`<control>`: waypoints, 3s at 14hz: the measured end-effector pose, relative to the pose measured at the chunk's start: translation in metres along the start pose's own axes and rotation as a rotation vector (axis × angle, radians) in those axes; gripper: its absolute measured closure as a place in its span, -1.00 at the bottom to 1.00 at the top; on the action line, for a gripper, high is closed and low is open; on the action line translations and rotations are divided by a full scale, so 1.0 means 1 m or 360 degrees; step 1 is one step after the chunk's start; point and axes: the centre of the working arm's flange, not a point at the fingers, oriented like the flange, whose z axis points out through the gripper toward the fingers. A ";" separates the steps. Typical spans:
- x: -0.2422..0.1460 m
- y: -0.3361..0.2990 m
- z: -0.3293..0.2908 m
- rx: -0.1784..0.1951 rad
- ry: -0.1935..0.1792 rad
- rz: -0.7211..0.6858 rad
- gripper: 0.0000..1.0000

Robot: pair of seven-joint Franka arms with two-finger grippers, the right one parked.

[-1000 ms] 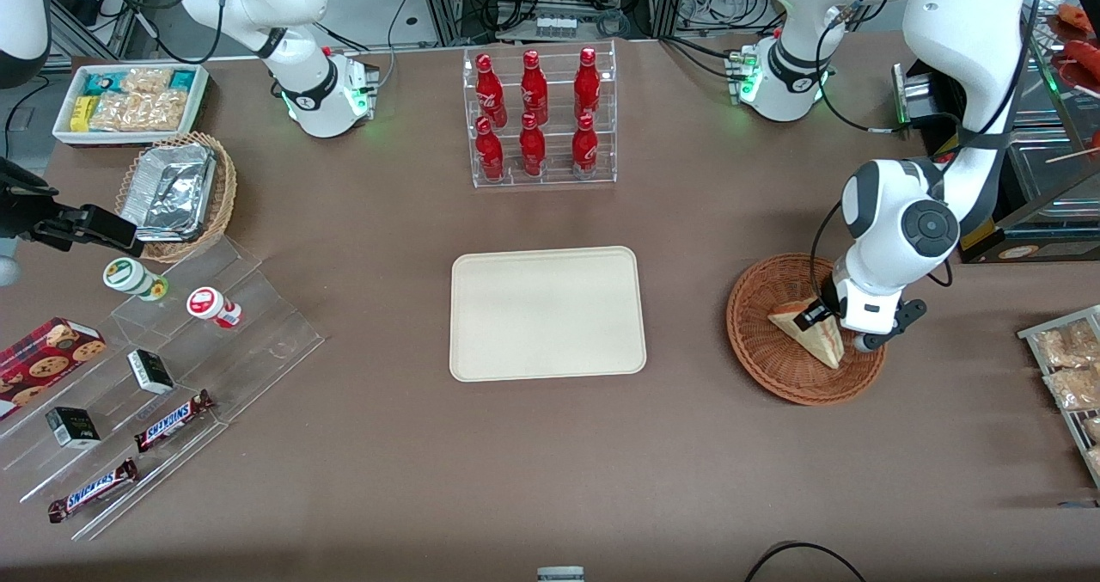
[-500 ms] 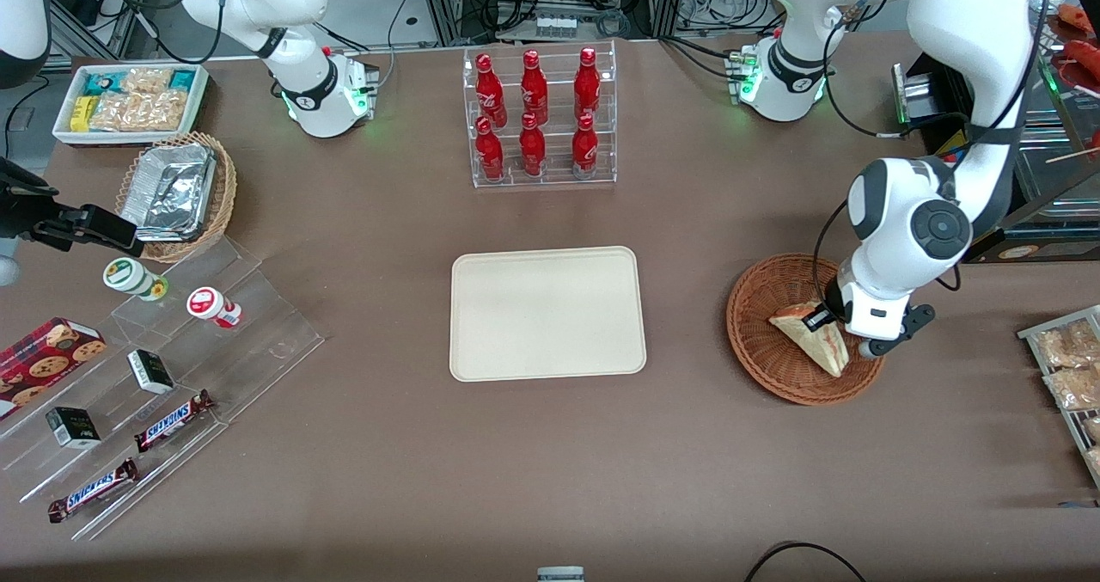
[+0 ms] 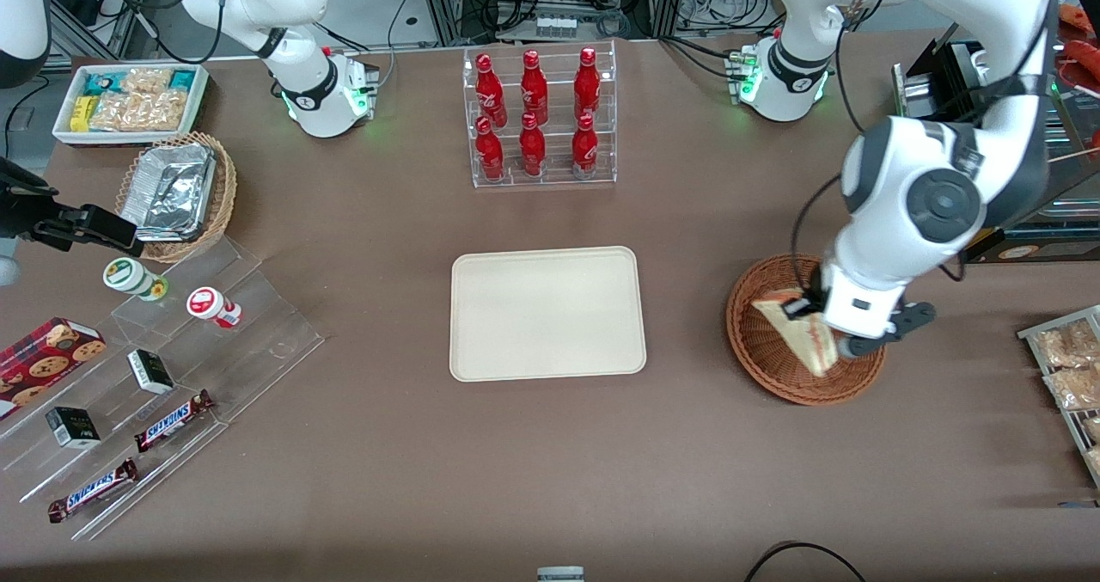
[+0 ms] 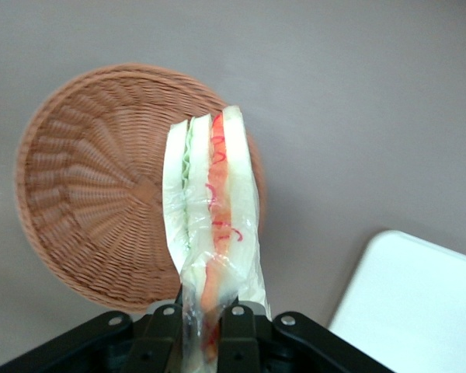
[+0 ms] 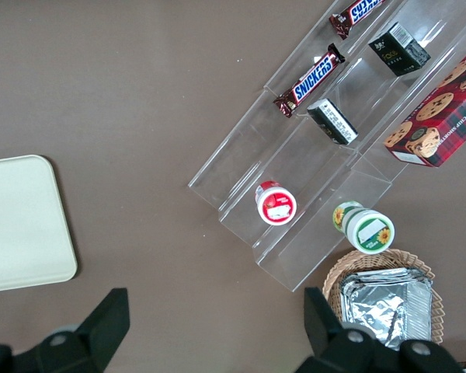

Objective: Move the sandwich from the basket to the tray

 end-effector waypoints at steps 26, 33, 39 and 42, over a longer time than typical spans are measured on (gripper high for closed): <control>-0.206 0.293 0.173 -0.0056 0.0030 0.0697 0.70; -0.220 0.302 0.179 -0.0062 0.0048 0.0737 -0.17; -0.181 0.286 0.092 -0.0068 0.0104 0.0622 -1.00; -0.133 0.243 0.019 -0.0054 0.0122 0.0483 -1.00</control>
